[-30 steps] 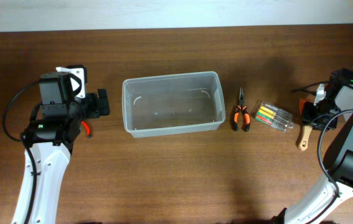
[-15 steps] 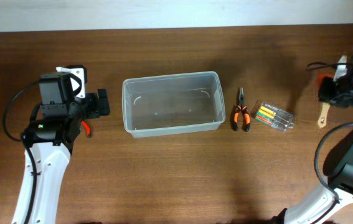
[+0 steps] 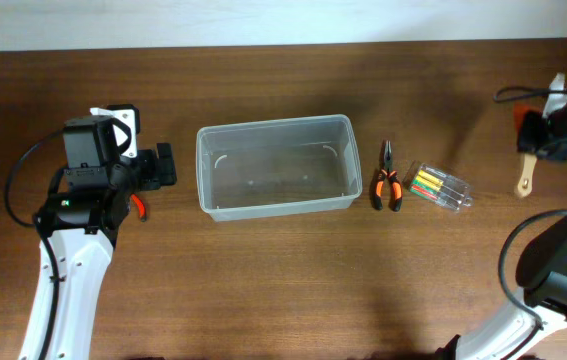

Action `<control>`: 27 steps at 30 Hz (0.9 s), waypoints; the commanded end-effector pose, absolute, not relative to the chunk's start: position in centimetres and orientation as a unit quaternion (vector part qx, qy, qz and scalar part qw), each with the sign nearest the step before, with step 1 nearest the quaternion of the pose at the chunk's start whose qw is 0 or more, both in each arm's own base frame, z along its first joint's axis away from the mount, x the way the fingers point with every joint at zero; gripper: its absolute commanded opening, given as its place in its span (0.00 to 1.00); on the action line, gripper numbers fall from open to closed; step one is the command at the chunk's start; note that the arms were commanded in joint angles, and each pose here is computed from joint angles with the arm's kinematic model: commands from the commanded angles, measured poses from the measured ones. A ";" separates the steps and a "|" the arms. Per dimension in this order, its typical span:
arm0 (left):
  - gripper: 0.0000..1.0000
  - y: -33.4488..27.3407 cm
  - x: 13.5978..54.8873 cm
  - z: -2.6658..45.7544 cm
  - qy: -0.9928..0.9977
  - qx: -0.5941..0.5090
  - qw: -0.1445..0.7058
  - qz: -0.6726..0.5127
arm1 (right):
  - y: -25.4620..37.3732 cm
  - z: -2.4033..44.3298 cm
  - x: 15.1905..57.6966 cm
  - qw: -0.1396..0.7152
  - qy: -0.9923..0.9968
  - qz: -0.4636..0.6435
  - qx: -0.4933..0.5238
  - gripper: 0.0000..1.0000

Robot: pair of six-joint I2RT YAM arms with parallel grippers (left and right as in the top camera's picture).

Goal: Pack container
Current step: 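Lift the scraper and lower it into the clear box, release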

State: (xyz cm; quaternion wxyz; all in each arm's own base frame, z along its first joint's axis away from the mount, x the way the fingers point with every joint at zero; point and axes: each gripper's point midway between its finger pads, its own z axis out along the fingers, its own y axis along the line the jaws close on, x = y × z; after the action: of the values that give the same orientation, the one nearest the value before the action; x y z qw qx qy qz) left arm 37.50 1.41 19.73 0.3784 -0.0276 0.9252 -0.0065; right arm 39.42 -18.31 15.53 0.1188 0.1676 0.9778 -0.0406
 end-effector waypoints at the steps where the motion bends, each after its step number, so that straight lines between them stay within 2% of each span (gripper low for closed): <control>1: 0.99 1.8 37.9 20.3 0.922 -0.036 0.385 -0.004 | -15.0 23.2 41.4 0.211 0.969 -0.053 0.120 0.17; 7: 0.99 1.8 37.9 20.3 0.922 -0.036 0.385 -0.004 | -5.7 28.2 44.1 0.271 0.962 -0.036 0.014 0.17; 10: 0.99 1.8 37.9 20.3 0.922 -0.036 0.385 -0.004 | 0.7 28.7 44.9 0.286 0.956 -0.019 -0.069 0.16; 13: 0.99 1.8 37.9 20.3 0.922 -0.036 0.385 -0.004 | 7.4 28.6 45.4 0.298 0.940 -0.008 -0.169 0.12; 19: 0.99 1.8 37.9 20.3 0.922 -0.036 0.385 -0.004 | 19.2 25.8 44.9 0.294 0.869 -0.012 -0.397 0.09; 23: 0.99 1.8 37.9 20.3 0.922 -0.036 0.385 -0.004 | 22.5 22.1 44.5 0.255 0.827 -0.024 -0.500 0.09; 27: 0.99 1.8 37.9 20.3 0.922 -0.036 0.385 -0.004 | 23.2 18.0 44.9 0.211 0.812 -0.029 -0.544 0.05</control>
State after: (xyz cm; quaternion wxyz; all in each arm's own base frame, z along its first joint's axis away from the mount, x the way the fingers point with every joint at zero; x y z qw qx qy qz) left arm 37.50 1.41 19.73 0.3784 -0.0274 0.9252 -0.0064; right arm 44.15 23.22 19.94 0.2306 -0.4923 0.8392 -0.0133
